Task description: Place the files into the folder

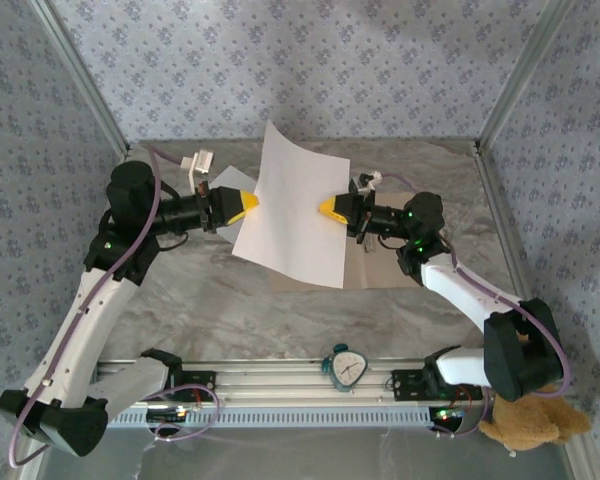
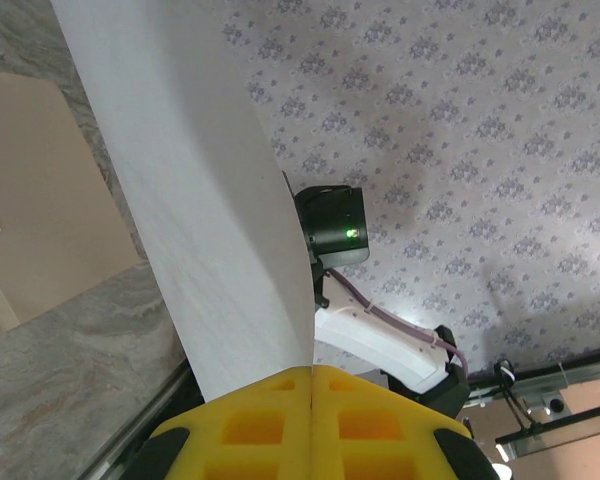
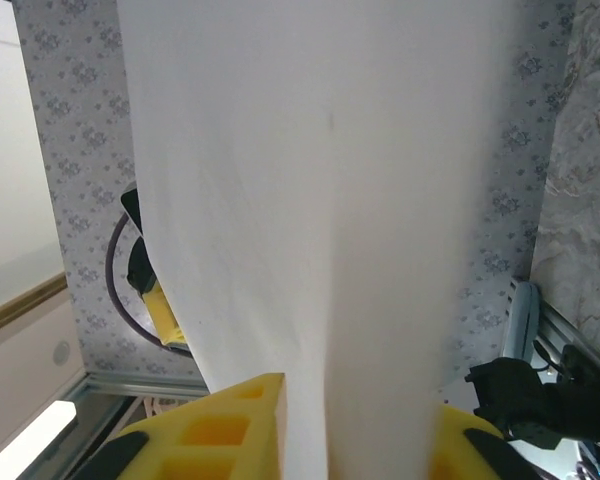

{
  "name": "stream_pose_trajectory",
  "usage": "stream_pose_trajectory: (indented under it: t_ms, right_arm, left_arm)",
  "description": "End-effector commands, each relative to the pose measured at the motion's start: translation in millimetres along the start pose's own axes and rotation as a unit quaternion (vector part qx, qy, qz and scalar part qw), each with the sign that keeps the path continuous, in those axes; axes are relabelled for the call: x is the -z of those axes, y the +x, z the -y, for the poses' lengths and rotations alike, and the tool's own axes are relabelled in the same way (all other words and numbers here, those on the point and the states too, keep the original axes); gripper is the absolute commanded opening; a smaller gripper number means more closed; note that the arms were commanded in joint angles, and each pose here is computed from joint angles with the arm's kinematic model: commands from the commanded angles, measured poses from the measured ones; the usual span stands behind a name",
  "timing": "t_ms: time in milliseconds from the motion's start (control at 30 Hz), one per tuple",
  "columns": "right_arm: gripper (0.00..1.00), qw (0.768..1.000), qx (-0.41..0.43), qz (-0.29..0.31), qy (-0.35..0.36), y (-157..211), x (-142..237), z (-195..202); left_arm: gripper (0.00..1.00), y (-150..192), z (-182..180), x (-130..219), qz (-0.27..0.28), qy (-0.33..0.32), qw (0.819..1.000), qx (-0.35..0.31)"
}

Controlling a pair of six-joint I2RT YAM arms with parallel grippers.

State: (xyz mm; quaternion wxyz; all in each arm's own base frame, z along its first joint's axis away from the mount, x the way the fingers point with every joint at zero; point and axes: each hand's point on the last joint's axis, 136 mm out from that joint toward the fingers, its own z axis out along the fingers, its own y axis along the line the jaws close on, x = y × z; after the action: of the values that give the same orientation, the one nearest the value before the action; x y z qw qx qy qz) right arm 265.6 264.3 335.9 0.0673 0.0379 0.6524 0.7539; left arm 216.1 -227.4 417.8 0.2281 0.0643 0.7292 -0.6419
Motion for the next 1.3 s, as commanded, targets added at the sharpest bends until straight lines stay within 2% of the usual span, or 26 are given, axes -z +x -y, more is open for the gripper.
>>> stream_pose_trajectory:
  t_ms: [0,233,533,633,767,833,933,1000,1100,1267]
  right_arm:
    - [0.15,0.999,0.034,-0.003,-0.008,7.0,3.9,-10.0]
    - [0.21,0.999,0.043,-0.010,0.015,13.8,6.3,-4.6]
    - [0.19,0.999,0.046,-0.008,0.015,13.1,7.5,-7.3]
    - [0.17,0.999,0.045,-0.004,0.016,11.4,8.2,-6.7]
    - [0.08,0.999,0.047,0.001,0.017,8.6,9.6,-6.5]
    - [0.04,0.998,0.052,0.001,0.024,7.5,11.4,-4.5]
    - [0.00,0.996,0.062,0.001,0.058,6.1,18.7,4.8]
    - [0.00,0.991,0.076,0.003,0.110,7.5,29.0,15.7]
    - [0.00,0.970,0.121,0.010,0.210,11.9,49.4,27.4]
    - [0.00,0.936,0.147,0.036,0.317,5.4,76.0,35.1]
  left_arm:
    - [0.00,4.5,11.8,3.4,-0.012,0.010,0.999,-0.028]
    - [0.00,-1.7,8.7,8.5,0.000,-0.001,1.000,-0.028]
    - [0.00,-1.2,6.0,10.1,0.004,-0.007,1.000,-0.029]
    - [0.00,0.1,6.1,12.0,0.008,-0.011,0.999,-0.034]
    - [0.01,2.7,2.1,12.8,0.009,-0.016,0.999,-0.035]
    - [0.20,4.1,-1.9,13.7,0.010,-0.025,0.999,-0.038]
    - [0.58,5.2,-12.4,16.7,0.014,-0.057,0.997,-0.046]
    - [0.75,3.8,-21.2,18.1,0.018,-0.082,0.995,-0.048]
    - [0.85,-1.2,-42.5,20.6,0.033,-0.130,0.990,-0.046]
    - [0.86,-9.7,-84.1,17.6,0.051,-0.196,0.979,-0.032]
